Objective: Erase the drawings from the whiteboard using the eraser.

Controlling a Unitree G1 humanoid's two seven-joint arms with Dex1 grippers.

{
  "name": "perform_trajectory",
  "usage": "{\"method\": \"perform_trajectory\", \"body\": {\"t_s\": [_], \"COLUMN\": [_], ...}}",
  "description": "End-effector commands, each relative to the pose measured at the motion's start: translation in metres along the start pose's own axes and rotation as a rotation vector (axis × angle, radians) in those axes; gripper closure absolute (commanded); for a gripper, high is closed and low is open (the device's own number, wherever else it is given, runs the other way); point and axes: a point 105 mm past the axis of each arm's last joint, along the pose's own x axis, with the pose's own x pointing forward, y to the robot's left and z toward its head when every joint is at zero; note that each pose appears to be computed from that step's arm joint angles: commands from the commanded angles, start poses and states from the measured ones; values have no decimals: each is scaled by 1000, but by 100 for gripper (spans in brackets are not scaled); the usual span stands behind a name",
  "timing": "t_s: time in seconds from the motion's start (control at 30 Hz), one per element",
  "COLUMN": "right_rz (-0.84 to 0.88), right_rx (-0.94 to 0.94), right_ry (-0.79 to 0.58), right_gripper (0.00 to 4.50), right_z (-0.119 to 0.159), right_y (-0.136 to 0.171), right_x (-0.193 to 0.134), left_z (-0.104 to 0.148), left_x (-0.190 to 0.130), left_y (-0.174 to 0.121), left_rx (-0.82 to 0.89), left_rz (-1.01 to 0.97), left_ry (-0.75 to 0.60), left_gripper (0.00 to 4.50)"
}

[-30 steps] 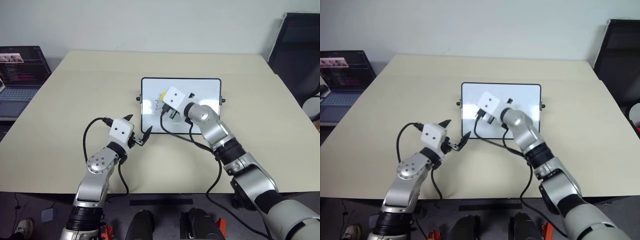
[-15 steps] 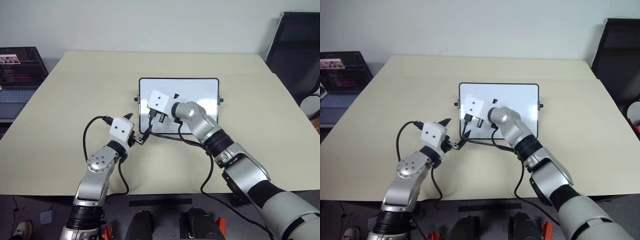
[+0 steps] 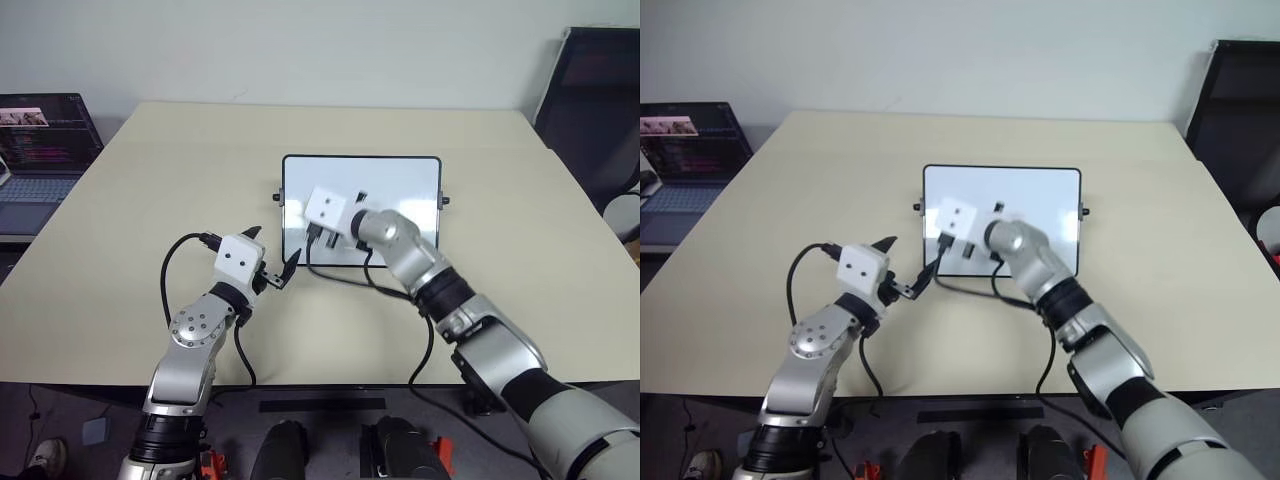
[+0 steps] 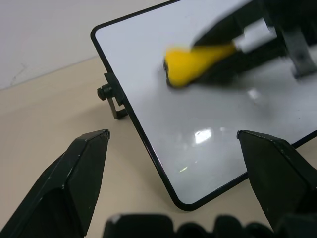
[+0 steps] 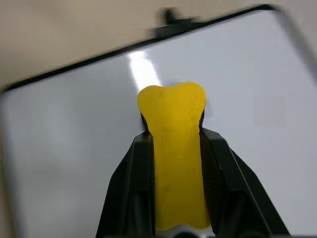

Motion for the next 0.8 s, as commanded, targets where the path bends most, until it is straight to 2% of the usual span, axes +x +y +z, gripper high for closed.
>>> {"method": "perform_trajectory", "body": {"t_s": [0.03, 0.2, 0.43, 0.57, 0.67, 0.8], "right_rz": [-108, -92, 154, 233, 209, 93], "right_rx": [28, 26, -16, -24, -18, -16], "right_ry": [-53, -61, 15, 26, 13, -18], "right_gripper": [355, 355, 355, 355, 355, 355], "right_z": [12, 14, -9, -10, -4, 5], "right_y": [-20, -14, 38, 56, 51, 25], "right_x": [1, 3, 1, -2, 0, 5], "left_z": [16, 17, 16, 13, 11, 9], "left_x": [3, 4, 2, 0, -2, -3], "left_y": [2, 1, 2, 4, 3, 1], "left_rx": [26, 26, 25, 22, 18, 16], "left_rz": [-5, -8, 0, 7, 11, 11], "left_ry": [-51, -52, -48, -44, -39, -37], "left_gripper": [0, 0, 0, 0, 0, 0]}}
